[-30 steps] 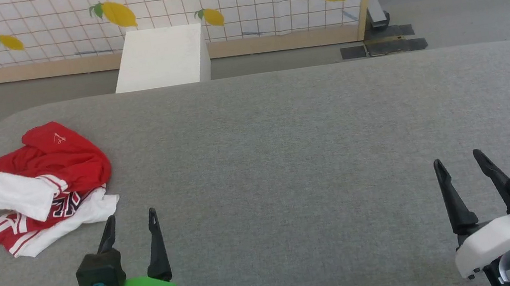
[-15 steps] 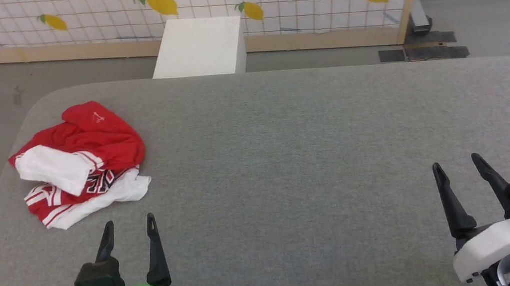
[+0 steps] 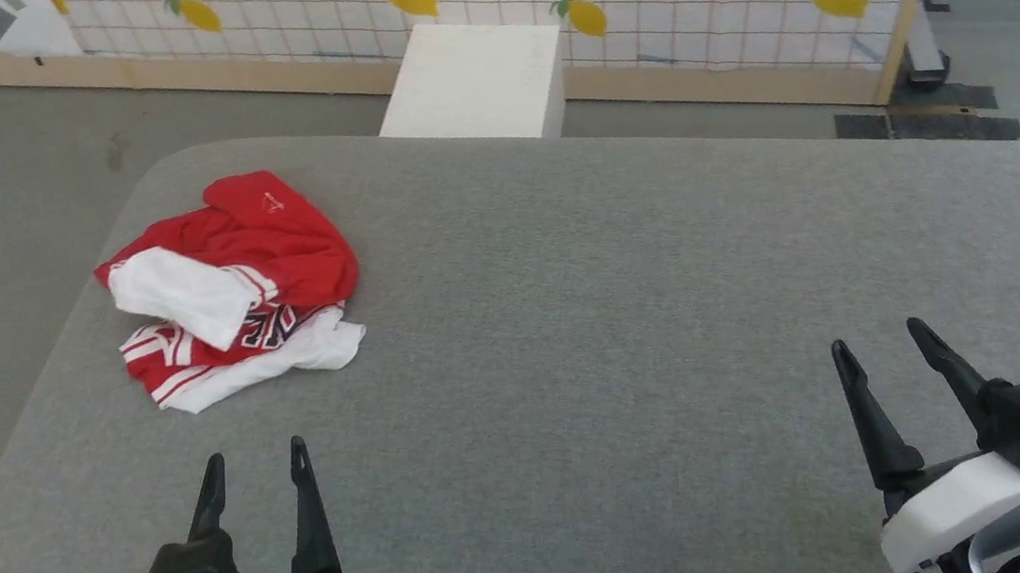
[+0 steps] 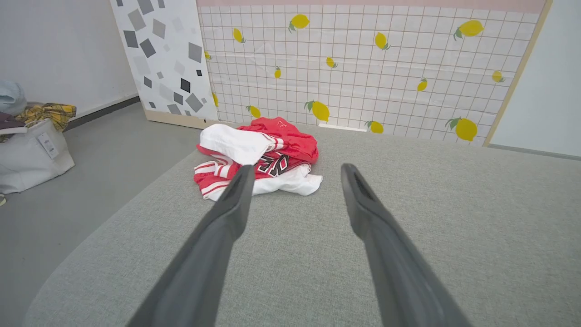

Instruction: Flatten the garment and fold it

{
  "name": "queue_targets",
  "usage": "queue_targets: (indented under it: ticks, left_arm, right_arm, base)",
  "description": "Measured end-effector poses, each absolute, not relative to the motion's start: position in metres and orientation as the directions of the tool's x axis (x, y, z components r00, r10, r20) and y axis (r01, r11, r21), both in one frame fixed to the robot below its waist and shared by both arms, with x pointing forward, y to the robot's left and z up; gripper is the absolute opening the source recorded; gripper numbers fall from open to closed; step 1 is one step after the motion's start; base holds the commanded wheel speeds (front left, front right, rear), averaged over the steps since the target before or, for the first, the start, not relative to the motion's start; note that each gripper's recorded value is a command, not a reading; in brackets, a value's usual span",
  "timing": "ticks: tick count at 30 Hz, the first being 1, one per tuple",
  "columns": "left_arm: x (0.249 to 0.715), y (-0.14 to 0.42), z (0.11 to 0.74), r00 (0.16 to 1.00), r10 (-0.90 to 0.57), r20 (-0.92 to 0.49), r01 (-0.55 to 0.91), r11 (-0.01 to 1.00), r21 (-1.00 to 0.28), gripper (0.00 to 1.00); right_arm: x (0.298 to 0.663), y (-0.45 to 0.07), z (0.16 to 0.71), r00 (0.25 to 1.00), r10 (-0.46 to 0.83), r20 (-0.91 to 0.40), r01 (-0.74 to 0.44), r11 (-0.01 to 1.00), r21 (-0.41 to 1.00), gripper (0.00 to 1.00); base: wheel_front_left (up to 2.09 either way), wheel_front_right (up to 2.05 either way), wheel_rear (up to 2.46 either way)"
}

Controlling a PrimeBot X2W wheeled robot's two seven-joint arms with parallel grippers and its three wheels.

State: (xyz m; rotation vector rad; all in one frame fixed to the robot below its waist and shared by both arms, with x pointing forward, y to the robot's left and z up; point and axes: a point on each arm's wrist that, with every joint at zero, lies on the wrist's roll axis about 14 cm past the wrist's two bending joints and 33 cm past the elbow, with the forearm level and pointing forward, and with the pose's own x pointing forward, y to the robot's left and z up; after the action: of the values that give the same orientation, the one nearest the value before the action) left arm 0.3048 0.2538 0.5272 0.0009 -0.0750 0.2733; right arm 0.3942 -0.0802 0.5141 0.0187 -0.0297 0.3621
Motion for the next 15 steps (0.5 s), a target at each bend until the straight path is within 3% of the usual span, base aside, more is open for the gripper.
queue_targets:
  ticks: [15]
  left_arm:
    - [0.269,0.282,0.522,0.921,0.381,0.077,-0.381,0.924,-0.024,1.00]
  right_arm:
    - [0.396,-0.038,0.510,0.886,0.463,0.034,-0.464,0.885,0.031,1.00]
  base:
    - [0.00,0.00,0.00]
